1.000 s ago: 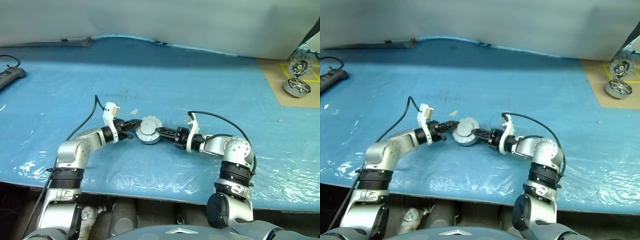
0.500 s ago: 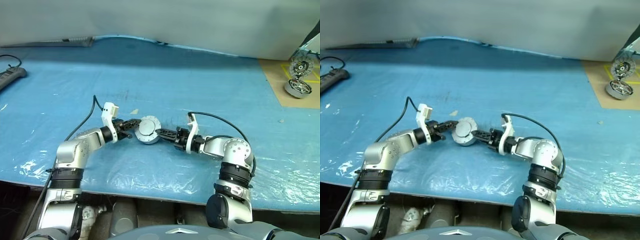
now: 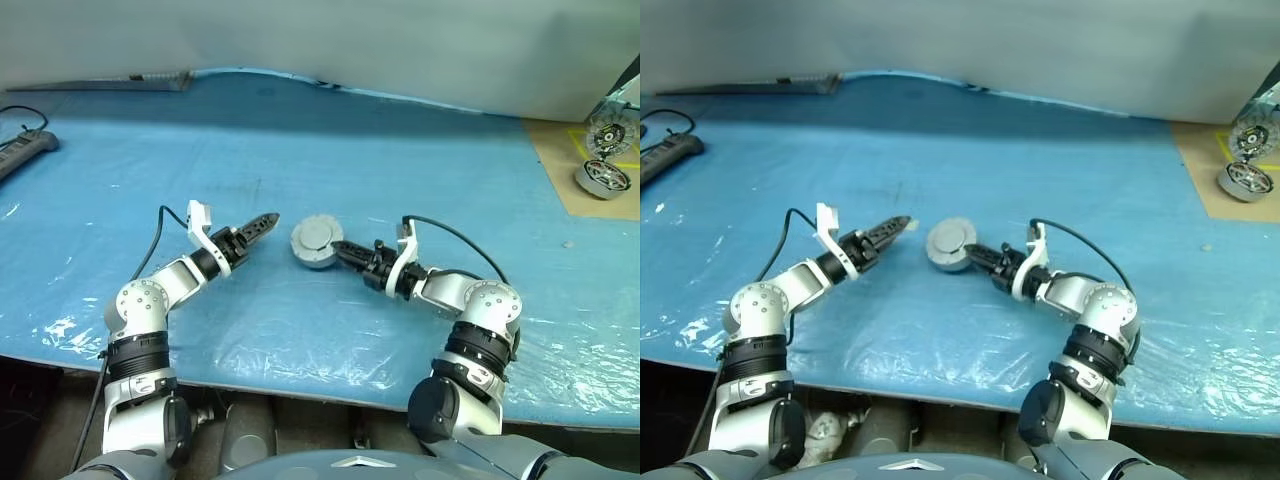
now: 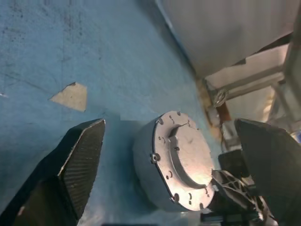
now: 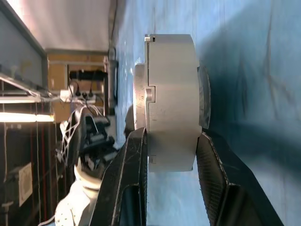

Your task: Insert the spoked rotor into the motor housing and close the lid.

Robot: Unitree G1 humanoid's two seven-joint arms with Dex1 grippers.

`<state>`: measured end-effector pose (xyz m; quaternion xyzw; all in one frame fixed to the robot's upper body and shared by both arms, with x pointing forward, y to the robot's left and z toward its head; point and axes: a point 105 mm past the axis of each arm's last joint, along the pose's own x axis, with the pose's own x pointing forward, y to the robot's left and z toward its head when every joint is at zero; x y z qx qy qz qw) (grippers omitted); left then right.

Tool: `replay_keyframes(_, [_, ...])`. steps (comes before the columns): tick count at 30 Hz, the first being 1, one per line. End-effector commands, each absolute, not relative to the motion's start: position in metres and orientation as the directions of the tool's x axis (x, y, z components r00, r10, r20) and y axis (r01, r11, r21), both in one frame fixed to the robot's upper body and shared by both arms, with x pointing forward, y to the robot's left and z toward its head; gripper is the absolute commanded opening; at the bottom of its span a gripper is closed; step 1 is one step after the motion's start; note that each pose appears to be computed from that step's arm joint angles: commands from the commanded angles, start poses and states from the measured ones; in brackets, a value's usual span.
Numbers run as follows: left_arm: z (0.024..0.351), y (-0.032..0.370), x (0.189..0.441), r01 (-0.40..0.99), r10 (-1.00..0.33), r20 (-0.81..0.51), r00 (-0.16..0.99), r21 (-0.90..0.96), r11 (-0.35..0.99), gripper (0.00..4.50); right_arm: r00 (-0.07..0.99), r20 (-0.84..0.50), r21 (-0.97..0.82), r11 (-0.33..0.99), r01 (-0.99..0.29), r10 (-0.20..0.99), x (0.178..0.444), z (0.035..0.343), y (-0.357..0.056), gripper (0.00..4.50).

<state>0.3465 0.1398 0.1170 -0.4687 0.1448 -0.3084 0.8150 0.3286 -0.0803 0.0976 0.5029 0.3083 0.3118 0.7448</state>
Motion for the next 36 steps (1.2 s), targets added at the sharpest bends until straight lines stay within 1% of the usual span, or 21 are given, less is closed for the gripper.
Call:
replay_keyframes(1, [0.134,0.140,0.347,0.348,-0.607,0.156,0.779,-0.913,0.213,4.50,0.578,0.036,0.944,0.162,-0.287,0.816,0.338,0.140,-0.051,1.10])
replay_keyframes(3, [0.135,0.133,0.344,0.329,-0.610,0.182,0.772,-0.934,0.138,4.50,0.578,0.052,0.943,0.151,-0.297,0.814,0.343,0.145,-0.046,1.10])
replay_keyframes(6, [0.132,0.123,0.340,0.300,-0.617,0.183,0.766,-0.949,0.092,4.50,0.573,0.063,0.937,0.149,-0.315,0.817,0.347,0.151,-0.040,1.10])
replay_keyframes(11, [0.130,0.116,0.340,0.267,-0.599,0.188,0.779,-0.963,0.044,4.50,0.556,0.103,0.931,0.116,-0.345,0.825,0.347,0.162,-0.031,1.10])
replay_keyframes(18, [0.128,0.112,0.343,0.245,-0.581,0.178,0.794,-0.969,0.038,4.50,0.547,0.151,0.919,0.087,-0.385,0.824,0.346,0.178,-0.030,1.10])
replay_keyframes(25, [0.131,0.101,0.348,0.251,-0.592,0.197,0.782,-0.968,0.009,4.50,0.502,0.161,0.918,0.058,-0.392,0.850,0.336,0.179,-0.020,1.10])
replay_keyframes(29, [0.142,0.089,0.352,0.284,-0.599,0.266,0.755,-0.956,-0.067,4.50,0.473,0.164,0.922,0.037,-0.386,0.865,0.328,0.178,-0.012,1.10])
replay_keyframes(31, [0.143,0.087,0.353,0.281,-0.598,0.278,0.752,-0.955,-0.090,4.50,0.473,0.162,0.924,0.035,-0.381,0.866,0.328,0.177,-0.012,1.10])
replay_keyframes(34, [0.144,0.085,0.352,0.269,-0.595,0.296,0.748,-0.954,-0.135,3.90,0.477,0.161,0.928,0.033,-0.372,0.864,0.327,0.176,-0.012,1.10])
replay_keyframes(36, [0.144,0.087,0.349,0.269,-0.595,0.303,0.745,-0.952,-0.148,3.23,0.479,0.151,0.931,0.039,-0.364,0.865,0.327,0.173,-0.013,1.10])
